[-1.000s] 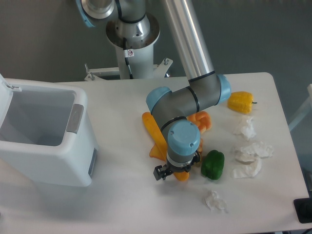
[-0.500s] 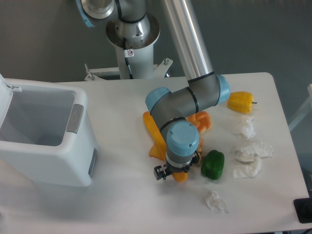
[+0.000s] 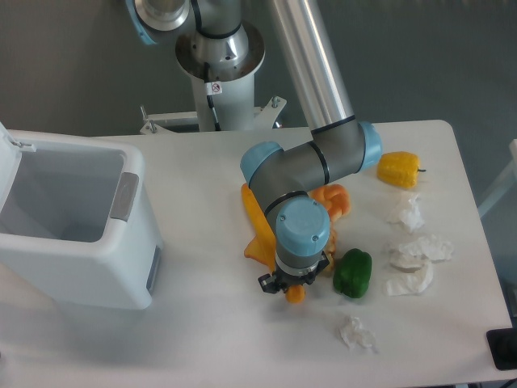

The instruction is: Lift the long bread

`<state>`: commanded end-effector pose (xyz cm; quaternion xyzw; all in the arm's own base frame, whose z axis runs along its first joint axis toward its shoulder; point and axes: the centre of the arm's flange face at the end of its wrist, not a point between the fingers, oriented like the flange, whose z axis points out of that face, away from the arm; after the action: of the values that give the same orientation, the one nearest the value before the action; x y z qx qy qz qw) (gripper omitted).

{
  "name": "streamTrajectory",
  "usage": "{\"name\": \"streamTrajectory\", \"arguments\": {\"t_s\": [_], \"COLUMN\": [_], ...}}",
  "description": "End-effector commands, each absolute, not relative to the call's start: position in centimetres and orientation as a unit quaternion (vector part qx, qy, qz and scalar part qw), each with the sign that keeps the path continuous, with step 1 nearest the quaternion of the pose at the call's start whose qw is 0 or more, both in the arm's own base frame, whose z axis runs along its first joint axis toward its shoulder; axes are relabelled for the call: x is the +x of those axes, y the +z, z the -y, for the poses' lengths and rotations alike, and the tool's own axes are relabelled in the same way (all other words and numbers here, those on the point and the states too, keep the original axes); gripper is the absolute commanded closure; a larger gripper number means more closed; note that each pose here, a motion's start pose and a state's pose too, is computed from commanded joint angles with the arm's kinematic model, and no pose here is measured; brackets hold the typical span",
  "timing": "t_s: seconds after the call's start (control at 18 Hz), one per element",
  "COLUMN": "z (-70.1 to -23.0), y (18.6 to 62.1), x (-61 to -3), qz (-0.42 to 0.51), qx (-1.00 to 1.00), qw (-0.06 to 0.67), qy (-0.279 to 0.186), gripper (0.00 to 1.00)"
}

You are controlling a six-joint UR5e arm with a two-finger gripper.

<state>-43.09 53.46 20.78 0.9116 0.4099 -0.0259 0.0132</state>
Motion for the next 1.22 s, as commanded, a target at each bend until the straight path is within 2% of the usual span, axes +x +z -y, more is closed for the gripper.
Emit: {"name": "streamTrajectory", "arguments": {"t_s": [0.28, 0.56, 1.22], "z": [-53.2, -52.8, -50.9], "y": [22.1, 28.6, 41.6], "x": [-43.2, -41.9, -38.3], "qz": [-0.407, -0.39, -0.174], "qx": [0.912, 0.918, 0.974], "qw": [0.011, -0.019, -0.081], "qy": [-0.045, -0.065, -0.124], "gripper": [0.99, 0.99, 0.99]}}
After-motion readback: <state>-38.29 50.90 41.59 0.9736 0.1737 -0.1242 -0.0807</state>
